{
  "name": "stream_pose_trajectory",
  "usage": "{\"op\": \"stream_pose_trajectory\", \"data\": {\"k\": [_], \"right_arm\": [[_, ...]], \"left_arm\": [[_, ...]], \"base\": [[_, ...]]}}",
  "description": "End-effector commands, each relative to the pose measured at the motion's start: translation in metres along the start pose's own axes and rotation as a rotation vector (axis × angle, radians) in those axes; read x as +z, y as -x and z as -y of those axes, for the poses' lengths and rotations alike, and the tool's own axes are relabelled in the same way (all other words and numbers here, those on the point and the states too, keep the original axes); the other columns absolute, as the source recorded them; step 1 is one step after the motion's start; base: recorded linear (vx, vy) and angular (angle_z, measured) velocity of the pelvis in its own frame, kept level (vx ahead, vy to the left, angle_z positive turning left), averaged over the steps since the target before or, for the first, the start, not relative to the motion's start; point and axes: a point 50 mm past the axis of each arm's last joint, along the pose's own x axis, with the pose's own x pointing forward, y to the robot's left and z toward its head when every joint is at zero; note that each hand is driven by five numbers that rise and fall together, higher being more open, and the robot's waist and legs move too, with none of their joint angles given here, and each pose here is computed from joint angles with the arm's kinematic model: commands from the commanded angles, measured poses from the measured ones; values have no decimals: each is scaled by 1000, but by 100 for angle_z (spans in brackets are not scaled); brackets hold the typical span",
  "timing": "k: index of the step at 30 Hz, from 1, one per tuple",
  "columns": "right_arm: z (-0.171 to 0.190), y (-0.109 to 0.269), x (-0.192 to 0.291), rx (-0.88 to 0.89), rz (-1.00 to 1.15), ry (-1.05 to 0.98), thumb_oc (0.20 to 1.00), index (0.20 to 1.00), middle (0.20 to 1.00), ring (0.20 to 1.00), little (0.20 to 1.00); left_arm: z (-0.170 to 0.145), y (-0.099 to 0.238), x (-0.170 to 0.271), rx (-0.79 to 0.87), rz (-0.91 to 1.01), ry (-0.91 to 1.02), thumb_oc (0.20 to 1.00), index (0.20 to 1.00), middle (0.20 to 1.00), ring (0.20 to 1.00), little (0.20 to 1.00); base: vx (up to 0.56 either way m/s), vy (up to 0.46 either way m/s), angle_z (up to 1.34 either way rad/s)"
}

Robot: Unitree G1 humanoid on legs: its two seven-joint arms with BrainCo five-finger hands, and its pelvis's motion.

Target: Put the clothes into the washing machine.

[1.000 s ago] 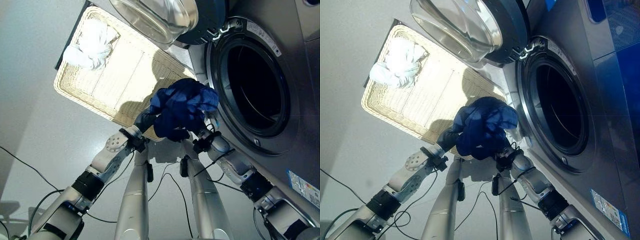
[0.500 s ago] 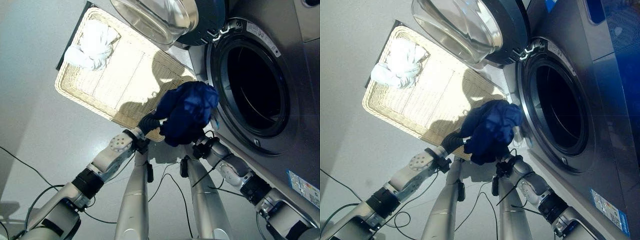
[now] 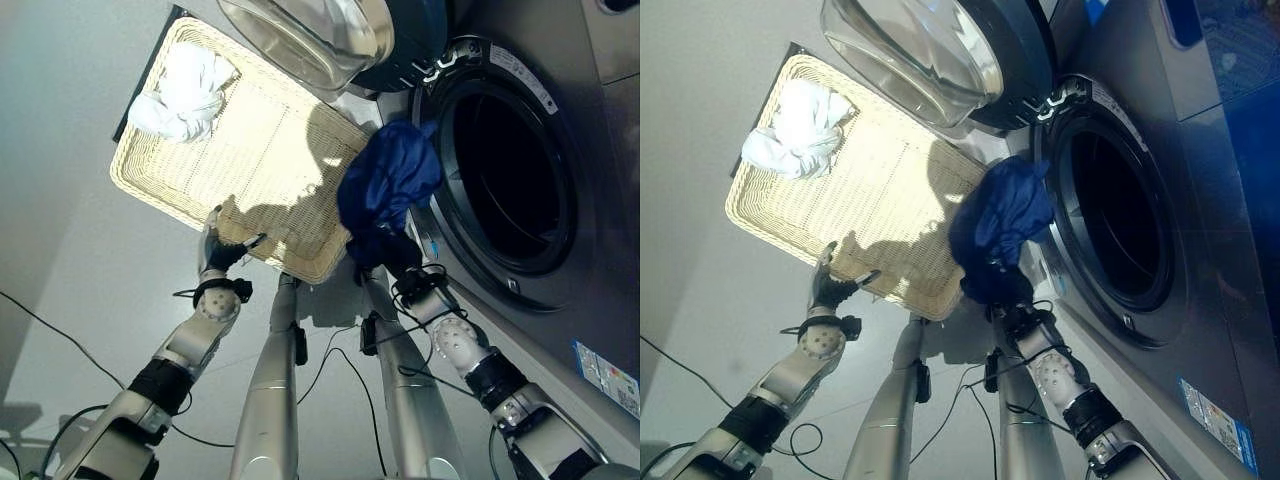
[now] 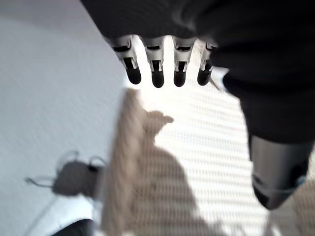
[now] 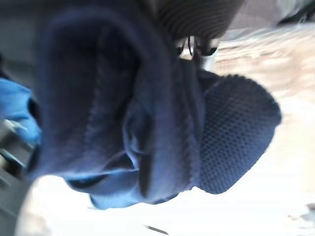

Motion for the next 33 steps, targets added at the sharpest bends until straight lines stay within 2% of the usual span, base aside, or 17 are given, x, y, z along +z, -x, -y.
{"op": "stream_pose_trajectory", "data": {"k": [1,7,10,12,13,14,16,18,21,24,27,28,29,32,33], "right_arm": [[-6,7,39,26,249,-315,200,200,200,200,200],[-6,30,131,12,739,-492,200,200,200,200,200],[3,81,197,-185,1287,-574,200,200,200,200,200],[-8,109,224,-282,1536,-480,200,200,200,200,200],[-25,111,233,-322,1574,-393,915,915,915,915,915],[-29,111,233,-331,1579,-387,1000,1000,1000,1000,1000],[-37,102,232,-340,1510,-357,1000,1000,1000,1000,1000],[-32,83,222,-309,1322,-412,1000,1000,1000,1000,1000],[6,46,174,-199,915,-691,1000,1000,1000,1000,1000],[14,34,137,-180,740,-695,1000,1000,1000,1000,1000],[15,30,124,-172,687,-690,1000,1000,1000,1000,1000],[12,18,99,-142,511,-635,1000,1000,1000,1000,1000],[12,18,99,-142,511,-635,1000,1000,1000,1000,1000],[9,10,77,-133,354,-385,1000,1000,1000,1000,1000],[11,9,71,-155,317,-228,1000,1000,1000,1000,1000]], "left_arm": [[-12,2,-5,71,-29,117,1000,1000,1000,1000,1000],[-37,-2,-20,115,-64,113,1000,1000,1000,1000,1000],[-49,-3,-32,121,-84,101,1000,1000,1000,1000,1000],[-50,-6,-32,114,-92,106,1000,1000,1000,1000,1000],[-47,-8,-27,104,-90,101,1000,1000,1000,1000,1000],[-46,-8,-27,103,-89,103,1000,1000,1000,1000,1000],[-42,-11,-21,93,-89,109,1000,1000,1000,1000,1000],[-37,-11,-19,91,-92,117,1000,1000,1000,1000,1000],[-27,-4,-23,99,-93,124,1000,1000,1000,1000,1000],[-20,1,-24,106,-88,125,1000,1000,1000,1000,1000],[-18,3,-24,114,-86,124,1000,1000,1000,1000,1000],[-18,1,-19,153,-64,111,1000,1000,1000,1000,1000],[-18,1,-19,153,-64,111,1000,1000,1000,1000,1000],[-28,-7,-14,227,-32,85,1000,1000,1000,1000,1000],[-35,-11,-11,273,-11,50,1000,1000,1000,1000,1000]], "base": [[23,-31,0],[21,-43,0],[5,-11,0],[0,0,0],[0,0,0],[0,0,0],[0,0,0],[-11,6,-4],[-12,4,4],[-1,4,2],[-4,20,-5],[-12,45,-9],[-27,56,-8],[-24,35,-5],[-11,39,-2]]}}
